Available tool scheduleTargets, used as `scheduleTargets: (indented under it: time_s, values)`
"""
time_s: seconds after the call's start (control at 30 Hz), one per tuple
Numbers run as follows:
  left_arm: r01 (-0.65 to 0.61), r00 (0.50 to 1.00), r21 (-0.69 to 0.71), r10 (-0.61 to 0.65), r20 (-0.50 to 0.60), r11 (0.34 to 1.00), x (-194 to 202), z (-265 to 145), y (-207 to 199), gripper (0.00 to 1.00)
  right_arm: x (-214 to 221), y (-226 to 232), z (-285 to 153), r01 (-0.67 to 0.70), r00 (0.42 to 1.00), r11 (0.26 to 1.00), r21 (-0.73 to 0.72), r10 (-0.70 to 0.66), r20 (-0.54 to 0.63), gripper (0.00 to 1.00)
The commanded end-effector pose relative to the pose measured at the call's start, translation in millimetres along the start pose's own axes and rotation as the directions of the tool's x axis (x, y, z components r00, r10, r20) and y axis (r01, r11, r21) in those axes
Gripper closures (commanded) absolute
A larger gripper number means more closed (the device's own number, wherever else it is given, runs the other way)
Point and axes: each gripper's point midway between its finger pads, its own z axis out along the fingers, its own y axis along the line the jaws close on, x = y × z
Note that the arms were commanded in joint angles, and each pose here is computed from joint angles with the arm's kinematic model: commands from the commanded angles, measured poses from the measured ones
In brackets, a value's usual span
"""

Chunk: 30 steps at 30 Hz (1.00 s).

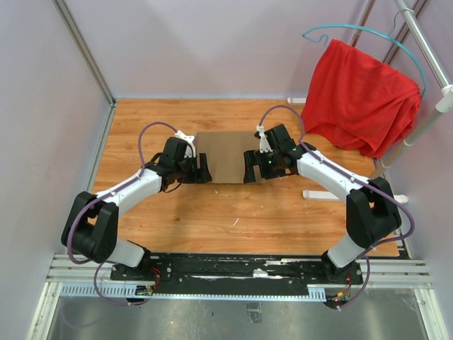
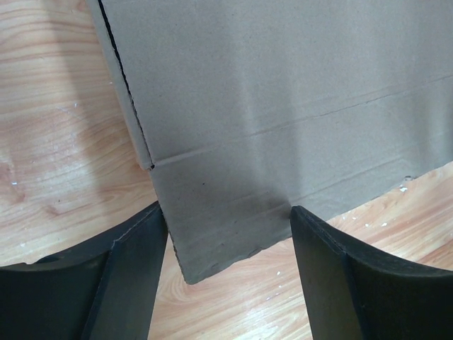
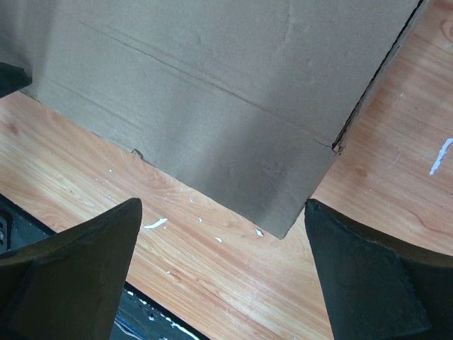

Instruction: Fold the paper box

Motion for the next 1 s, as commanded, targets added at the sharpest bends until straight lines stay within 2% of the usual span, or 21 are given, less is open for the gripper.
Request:
scheduleTargets:
  time_s: [0.0, 0.43, 0.97]
  values:
    - [-0.033, 0.999, -0.007, 0.033, -0.008, 0.999, -2.0, -0.2, -2.1, 0.27, -1.2, 3.6, 6.6, 0.011, 1.000, 1.000, -0.012, -0.011, 0.004, 0.02]
    - [-0.037, 0.998, -0.092, 0.033, -0.048, 0.995, 1.2, -5.6, 6.2, 0.29, 4.8, 1.2, 11.2, 0.008, 1.000, 1.000, -0.011, -0.008, -0.011, 0.03]
    - [-0.052, 0.997, -0.109, 0.044, -0.071, 0.993, 1.6, -10.7, 4.8, 0.32, 0.4, 29.6, -3.4, -0.002, 1.000, 0.989, -0.147, 0.002, -0.001, 0.03]
